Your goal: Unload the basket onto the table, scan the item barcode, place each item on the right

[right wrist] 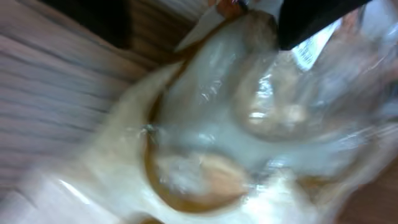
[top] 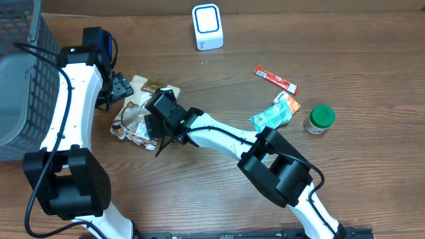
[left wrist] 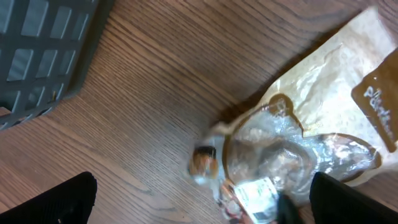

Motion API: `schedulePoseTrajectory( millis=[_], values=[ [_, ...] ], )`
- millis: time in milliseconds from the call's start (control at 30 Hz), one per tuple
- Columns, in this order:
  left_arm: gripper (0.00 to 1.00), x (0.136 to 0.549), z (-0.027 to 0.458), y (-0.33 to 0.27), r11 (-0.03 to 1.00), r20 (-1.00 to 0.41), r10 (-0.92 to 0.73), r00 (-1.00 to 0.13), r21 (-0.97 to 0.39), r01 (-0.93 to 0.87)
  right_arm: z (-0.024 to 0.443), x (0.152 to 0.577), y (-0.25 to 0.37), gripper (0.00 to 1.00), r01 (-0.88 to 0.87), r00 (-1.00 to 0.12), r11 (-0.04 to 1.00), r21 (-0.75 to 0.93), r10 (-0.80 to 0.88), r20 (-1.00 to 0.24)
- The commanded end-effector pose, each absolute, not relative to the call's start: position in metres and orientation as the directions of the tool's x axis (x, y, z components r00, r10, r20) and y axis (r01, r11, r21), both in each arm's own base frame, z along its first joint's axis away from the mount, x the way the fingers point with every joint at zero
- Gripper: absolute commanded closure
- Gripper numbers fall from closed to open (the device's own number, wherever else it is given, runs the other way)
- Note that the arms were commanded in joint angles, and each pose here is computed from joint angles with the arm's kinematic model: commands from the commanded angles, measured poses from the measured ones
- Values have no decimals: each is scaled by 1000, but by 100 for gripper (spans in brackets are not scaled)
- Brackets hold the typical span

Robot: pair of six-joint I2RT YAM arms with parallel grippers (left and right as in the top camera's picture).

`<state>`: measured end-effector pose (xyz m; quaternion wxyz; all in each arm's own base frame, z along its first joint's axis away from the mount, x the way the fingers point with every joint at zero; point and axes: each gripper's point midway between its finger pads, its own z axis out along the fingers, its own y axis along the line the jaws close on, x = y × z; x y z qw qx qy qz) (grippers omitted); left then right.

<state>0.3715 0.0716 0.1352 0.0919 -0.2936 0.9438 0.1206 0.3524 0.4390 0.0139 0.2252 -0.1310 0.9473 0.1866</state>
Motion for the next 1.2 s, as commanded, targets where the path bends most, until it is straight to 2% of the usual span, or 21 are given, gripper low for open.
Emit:
schedulePoseTrajectory(
  millis=[0, 100, 300, 467, 567, 767, 800, 933, 1000, 1100, 1167],
  values=[
    [0, 375, 143, 71, 800, -269, -524, -808, 169, -575, -5, 363, 384, 25, -177, -879, 979, 103, -111, -464],
    [0, 375, 143, 71, 800, -270, -524, -808, 170, -576, 5, 365, 352, 19, -48, -889, 998, 36, -26, -456],
    [0, 375, 143, 71, 800, -269, -524, -808, 169, -576, 35, 364, 307, 14, 16, -912, 999, -29, 3, -410],
    [0, 375, 143, 71, 800, -269, -524, -808, 169, -575, 43, 357, 261, 10, 71, -944, 990, -121, 27, -330],
    [0, 375, 143, 71, 800, -269, -524, -808, 169, -576, 51, 355, 228, 9, 147, -952, 976, -160, 96, -289],
    [0, 375, 143, 71, 800, -269, -524, -808, 169, -576, 77, 360, 203, 5, 232, -944, 968, -92, 202, -260],
    [0, 375, 143, 71, 800, -269, -524, -808, 169, -576, 79, 361, 200, 0, 241, -943, 967, -80, 214, -256],
    [0, 375, 143, 71, 800, -269, -524, -808, 169, -576, 79, 369, 190, 0, 277, -935, 959, -54, 256, -245],
    [0, 375, 143, 71, 800, -269, -524, -808, 169, -576, 73, 371, 189, 3, 282, -934, 958, -47, 263, -243],
    [0, 375, 143, 71, 800, -269, -524, -808, 169, -576, 62, 371, 191, 19, 281, -933, 959, -35, 265, -242],
    [0, 375, 143, 71, 800, -270, -524, -808, 170, -576, 49, 366, 196, 26, 274, -939, 962, -13, 264, -219]
  ],
)
